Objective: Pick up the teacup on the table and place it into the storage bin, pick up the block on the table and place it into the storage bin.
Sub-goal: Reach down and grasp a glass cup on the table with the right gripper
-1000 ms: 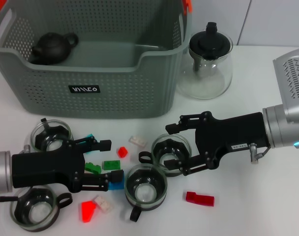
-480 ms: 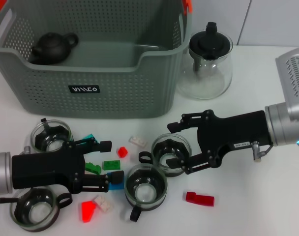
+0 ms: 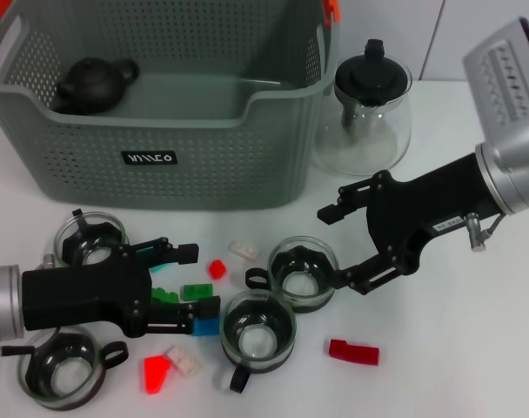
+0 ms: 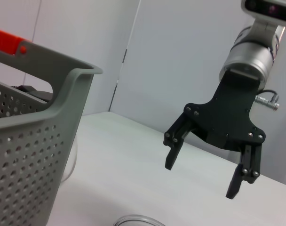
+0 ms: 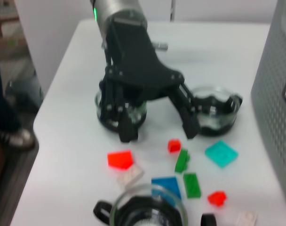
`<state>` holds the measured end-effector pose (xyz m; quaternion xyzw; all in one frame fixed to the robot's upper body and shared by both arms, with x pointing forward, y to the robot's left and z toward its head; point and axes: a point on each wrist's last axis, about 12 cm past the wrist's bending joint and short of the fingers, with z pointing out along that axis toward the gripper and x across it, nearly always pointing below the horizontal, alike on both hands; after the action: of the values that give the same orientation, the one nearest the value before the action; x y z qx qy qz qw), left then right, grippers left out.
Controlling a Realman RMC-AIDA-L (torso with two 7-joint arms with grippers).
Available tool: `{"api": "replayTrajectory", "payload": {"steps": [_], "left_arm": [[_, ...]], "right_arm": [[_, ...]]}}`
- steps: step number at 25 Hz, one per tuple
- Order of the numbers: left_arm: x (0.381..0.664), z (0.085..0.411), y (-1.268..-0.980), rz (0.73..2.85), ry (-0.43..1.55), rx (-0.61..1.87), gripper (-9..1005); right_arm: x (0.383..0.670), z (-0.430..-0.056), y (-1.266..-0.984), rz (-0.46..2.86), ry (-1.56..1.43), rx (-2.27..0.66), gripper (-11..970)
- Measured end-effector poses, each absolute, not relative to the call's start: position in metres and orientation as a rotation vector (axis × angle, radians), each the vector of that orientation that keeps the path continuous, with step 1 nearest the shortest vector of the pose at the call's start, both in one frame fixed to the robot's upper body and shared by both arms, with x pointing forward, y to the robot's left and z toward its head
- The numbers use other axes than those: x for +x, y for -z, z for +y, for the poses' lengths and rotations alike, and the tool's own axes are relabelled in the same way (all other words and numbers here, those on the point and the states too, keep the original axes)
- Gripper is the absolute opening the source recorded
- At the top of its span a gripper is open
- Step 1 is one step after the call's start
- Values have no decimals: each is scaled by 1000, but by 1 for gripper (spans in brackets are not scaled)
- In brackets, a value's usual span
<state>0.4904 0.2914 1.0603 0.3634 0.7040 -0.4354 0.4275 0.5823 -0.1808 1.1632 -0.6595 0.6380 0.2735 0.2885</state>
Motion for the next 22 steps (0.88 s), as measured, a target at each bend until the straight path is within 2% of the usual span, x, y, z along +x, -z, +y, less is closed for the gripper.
{"api": "replayTrajectory", "payload": {"steps": [6, 22], "left_arm": [[490, 288, -1059, 1756, 1096, 899, 916], [489, 288, -1058, 1753, 1096, 895, 915]], "right_arm": [[584, -160, -1177, 1806, -589, -1930, 864], [575, -105, -1160, 1729, -358, -2198, 865]]}}
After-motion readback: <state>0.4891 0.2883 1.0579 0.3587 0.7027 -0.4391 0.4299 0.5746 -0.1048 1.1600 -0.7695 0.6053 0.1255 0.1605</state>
